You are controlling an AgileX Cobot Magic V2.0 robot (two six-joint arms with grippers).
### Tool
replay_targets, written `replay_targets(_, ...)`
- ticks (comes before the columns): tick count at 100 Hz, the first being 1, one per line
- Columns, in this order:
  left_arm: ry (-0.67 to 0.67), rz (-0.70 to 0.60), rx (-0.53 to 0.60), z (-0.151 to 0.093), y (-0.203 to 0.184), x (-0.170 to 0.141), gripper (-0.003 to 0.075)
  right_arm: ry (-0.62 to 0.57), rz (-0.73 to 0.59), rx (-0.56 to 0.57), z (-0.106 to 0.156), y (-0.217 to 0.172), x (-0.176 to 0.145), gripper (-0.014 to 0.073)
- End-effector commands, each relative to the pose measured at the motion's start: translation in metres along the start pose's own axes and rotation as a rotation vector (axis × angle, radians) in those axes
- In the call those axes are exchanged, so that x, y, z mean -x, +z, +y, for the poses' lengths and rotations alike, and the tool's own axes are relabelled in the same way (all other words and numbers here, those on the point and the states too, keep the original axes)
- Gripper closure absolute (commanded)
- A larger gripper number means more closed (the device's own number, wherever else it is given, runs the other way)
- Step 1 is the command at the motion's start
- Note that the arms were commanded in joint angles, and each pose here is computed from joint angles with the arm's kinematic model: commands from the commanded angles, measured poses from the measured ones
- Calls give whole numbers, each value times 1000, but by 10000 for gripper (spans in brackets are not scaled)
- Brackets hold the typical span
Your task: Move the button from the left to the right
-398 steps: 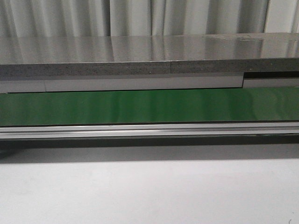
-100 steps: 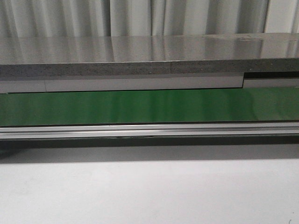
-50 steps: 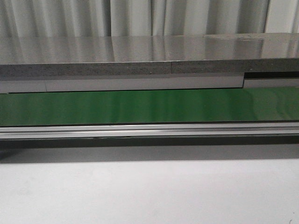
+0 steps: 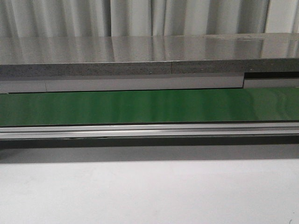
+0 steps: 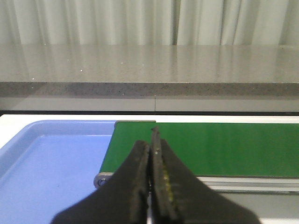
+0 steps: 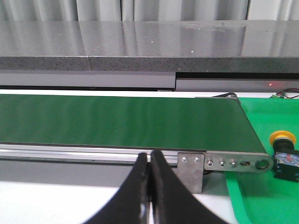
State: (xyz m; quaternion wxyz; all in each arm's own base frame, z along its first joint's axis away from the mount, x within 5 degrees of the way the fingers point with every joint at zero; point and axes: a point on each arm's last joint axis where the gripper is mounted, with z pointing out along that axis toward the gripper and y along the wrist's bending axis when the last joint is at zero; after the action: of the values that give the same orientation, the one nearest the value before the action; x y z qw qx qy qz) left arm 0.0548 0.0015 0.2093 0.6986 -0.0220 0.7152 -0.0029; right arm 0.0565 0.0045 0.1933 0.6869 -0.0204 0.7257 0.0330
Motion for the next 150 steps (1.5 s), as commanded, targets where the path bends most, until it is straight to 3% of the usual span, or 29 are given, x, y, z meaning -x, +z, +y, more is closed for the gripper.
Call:
replay_targets(1,-15,-130,6,0,-4,12,741,4,-120,-1,0,-3,14,663)
replay_targets(42,-16,-71,8,1,1,-14,741,4,-120,-1,0,-3,14,663)
replay_targets(150,-16,-69,8,1,1,-14,741,4,-120,-1,0,-3,14,663)
